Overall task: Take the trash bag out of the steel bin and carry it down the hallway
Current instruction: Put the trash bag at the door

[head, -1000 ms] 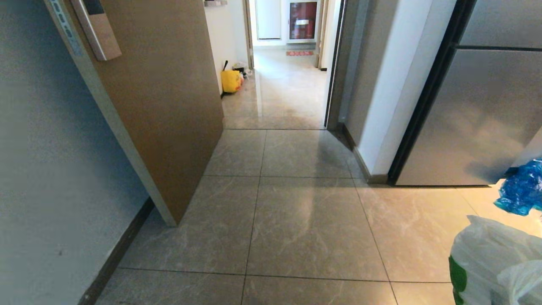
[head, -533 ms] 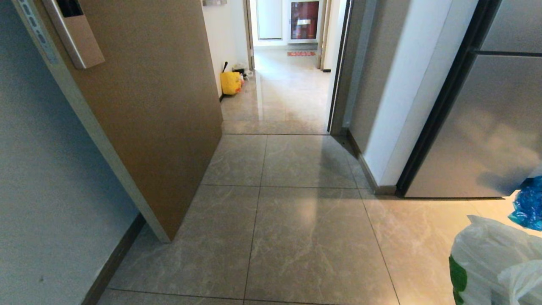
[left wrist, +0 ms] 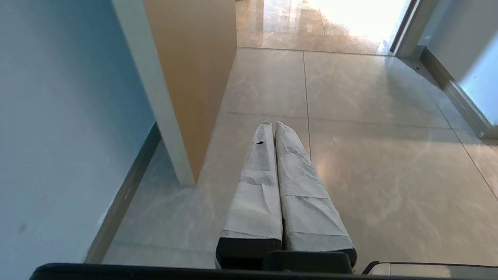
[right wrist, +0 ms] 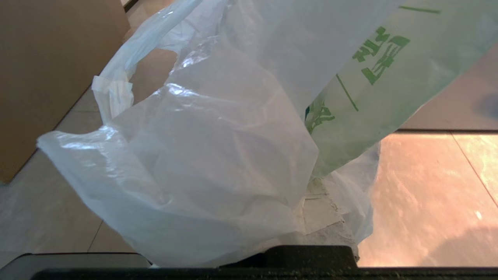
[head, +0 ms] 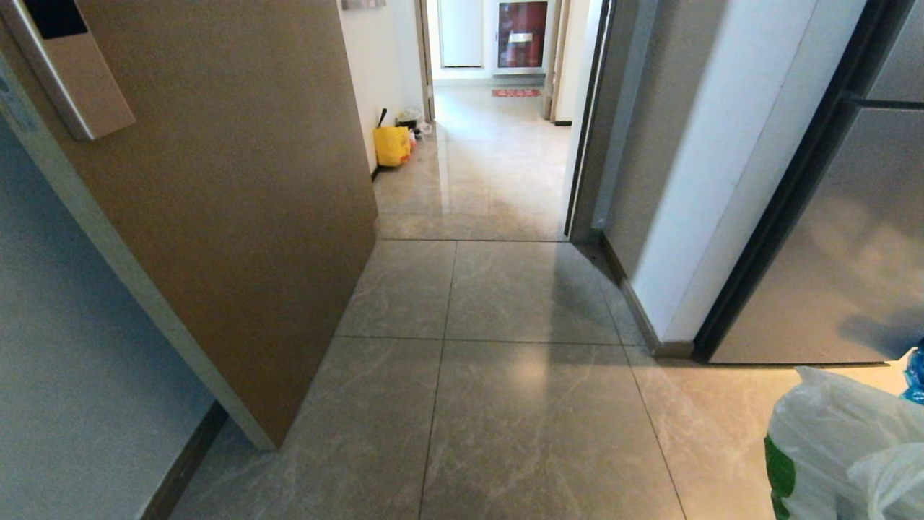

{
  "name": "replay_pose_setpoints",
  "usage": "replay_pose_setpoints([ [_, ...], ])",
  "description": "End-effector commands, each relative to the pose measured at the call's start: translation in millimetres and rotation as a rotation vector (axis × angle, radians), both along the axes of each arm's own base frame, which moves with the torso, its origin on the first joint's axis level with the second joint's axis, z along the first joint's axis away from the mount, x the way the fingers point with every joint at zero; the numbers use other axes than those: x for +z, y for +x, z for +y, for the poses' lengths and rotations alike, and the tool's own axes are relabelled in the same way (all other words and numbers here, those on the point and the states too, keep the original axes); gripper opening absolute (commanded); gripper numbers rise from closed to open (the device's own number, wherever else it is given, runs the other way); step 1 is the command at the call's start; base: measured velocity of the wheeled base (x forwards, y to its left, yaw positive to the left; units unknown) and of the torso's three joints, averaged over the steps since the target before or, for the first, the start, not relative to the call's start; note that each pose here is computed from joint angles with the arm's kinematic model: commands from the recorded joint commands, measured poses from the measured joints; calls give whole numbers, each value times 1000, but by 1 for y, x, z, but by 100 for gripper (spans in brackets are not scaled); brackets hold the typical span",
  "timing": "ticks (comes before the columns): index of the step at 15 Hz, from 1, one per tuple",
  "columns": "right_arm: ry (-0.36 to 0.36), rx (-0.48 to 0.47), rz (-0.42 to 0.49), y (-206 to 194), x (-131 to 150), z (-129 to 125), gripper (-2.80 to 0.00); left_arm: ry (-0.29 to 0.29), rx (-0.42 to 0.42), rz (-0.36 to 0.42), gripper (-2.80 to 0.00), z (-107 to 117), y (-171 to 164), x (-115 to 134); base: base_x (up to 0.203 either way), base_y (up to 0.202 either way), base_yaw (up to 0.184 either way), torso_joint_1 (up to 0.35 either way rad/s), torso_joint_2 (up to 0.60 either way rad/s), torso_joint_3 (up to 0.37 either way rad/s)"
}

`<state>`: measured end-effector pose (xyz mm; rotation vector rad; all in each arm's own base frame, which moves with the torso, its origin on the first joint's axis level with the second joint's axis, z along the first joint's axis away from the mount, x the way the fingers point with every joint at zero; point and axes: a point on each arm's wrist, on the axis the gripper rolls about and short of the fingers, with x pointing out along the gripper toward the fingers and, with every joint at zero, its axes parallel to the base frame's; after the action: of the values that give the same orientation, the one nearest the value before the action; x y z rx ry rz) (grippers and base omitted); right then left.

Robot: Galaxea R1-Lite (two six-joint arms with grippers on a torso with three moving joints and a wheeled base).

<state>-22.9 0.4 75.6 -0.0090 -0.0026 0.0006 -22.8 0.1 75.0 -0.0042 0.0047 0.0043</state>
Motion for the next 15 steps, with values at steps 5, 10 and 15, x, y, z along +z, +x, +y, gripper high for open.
replay_pose_setpoints([
  [5, 0, 1, 1, 0, 0, 0, -280, 0, 0, 0, -280, 0, 0, 0, 190, 0, 2, 5, 2, 1],
  [10, 0, 1, 1, 0, 0, 0, -280, -1, 0, 0, -280, 0, 0, 0, 191, 0, 1, 3, 4, 3],
  [15, 0, -1, 1, 0, 0, 0, -280, -2, 0, 0, -280, 0, 0, 0, 193, 0, 2, 1, 5, 2],
])
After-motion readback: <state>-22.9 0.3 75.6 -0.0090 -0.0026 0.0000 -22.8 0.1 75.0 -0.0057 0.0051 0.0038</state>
